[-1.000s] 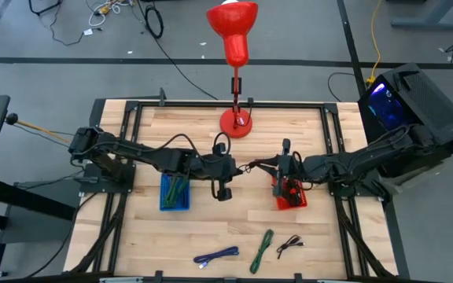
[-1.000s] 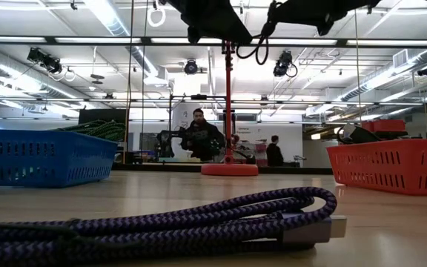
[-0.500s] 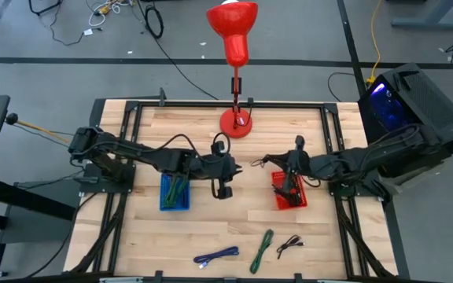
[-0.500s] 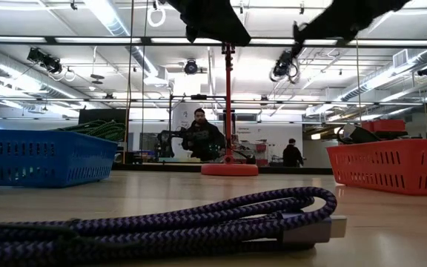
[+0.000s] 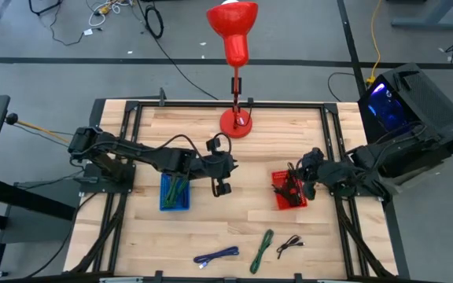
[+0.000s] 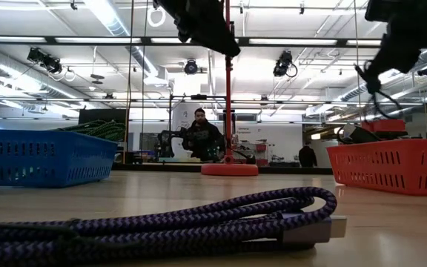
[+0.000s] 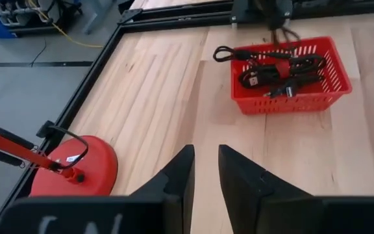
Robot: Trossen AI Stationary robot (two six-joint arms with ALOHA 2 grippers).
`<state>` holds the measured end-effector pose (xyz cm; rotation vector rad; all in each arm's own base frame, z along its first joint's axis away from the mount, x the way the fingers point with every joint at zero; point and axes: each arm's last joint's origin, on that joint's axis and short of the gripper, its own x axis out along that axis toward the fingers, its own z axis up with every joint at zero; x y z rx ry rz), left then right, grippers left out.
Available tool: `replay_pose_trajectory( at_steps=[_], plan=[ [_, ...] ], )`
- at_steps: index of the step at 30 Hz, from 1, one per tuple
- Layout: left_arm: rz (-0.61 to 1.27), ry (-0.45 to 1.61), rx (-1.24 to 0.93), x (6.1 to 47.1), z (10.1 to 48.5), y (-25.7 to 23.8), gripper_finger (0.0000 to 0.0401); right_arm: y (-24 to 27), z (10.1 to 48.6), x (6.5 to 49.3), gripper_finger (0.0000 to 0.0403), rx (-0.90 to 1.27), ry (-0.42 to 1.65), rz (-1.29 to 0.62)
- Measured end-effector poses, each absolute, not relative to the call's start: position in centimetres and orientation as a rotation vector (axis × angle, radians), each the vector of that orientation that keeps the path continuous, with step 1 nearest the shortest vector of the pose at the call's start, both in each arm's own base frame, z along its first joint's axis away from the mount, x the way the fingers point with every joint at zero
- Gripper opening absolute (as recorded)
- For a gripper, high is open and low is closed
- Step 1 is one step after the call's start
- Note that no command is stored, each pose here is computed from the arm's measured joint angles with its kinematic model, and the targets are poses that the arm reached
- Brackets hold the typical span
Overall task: Pick & Place USB Port
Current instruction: Put the black charger cable into the red bin
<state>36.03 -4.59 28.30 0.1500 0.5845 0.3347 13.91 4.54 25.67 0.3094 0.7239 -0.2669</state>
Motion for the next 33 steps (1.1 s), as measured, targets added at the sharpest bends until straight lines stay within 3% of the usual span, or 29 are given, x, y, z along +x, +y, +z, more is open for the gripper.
replay_pose_trajectory(
  at_steps=[20, 33],
  plan=[
    [0.335, 0.648, 0.169, 35.6, 27.8, -4.5, 0.0076, 5.8, 23.7, 14.4, 0.0009, 0.452, 0.931, -0.298],
    [0.336, 0.662, 0.171, 35.6, 27.7, -4.5, 0.0076, 5.9, 23.0, 15.1, 0.0142, 0.407, 0.945, -0.348]
  ],
)
